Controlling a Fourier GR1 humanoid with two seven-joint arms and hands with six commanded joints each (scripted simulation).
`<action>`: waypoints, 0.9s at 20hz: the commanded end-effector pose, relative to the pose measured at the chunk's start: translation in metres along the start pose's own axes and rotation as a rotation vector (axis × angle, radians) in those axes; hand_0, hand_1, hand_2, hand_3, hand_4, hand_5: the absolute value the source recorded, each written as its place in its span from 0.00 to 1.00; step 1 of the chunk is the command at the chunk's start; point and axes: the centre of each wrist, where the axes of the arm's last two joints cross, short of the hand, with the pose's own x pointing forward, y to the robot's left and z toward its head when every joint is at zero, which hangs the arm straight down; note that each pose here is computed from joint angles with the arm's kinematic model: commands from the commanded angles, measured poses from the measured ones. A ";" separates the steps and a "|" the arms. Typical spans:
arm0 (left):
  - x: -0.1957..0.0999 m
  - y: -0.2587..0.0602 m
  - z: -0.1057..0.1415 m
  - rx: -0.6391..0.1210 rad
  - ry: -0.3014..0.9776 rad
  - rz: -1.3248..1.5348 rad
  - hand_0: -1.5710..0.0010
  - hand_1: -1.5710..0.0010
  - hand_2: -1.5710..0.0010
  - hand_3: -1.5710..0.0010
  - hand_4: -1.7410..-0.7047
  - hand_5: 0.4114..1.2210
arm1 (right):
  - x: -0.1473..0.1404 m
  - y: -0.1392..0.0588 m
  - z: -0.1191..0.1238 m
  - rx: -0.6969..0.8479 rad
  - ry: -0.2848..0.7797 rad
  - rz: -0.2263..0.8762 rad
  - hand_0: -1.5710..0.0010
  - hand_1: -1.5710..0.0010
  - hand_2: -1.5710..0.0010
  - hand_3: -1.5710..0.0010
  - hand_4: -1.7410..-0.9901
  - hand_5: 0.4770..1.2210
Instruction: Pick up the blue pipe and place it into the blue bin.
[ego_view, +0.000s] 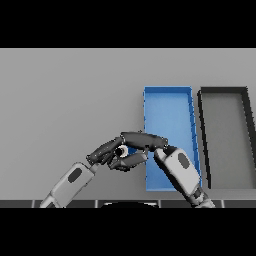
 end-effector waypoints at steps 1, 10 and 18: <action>0.000 0.004 0.000 0.004 0.003 0.013 0.97 0.97 0.97 0.97 0.82 0.25 | 0.001 0.001 -0.002 0.002 -0.008 -0.012 0.00 0.00 0.00 0.00 0.33 1.00; -0.004 -0.002 -0.002 0.005 0.060 0.059 1.00 1.00 1.00 1.00 0.80 0.15 | 0.024 -0.016 0.002 -0.023 -0.028 -0.149 0.00 0.00 0.00 0.00 0.21 1.00; -0.001 -0.004 0.001 -0.009 0.073 0.058 1.00 1.00 1.00 1.00 0.80 0.11 | 0.113 -0.078 0.009 -0.132 -0.185 -0.244 0.00 0.00 0.00 0.00 0.04 0.88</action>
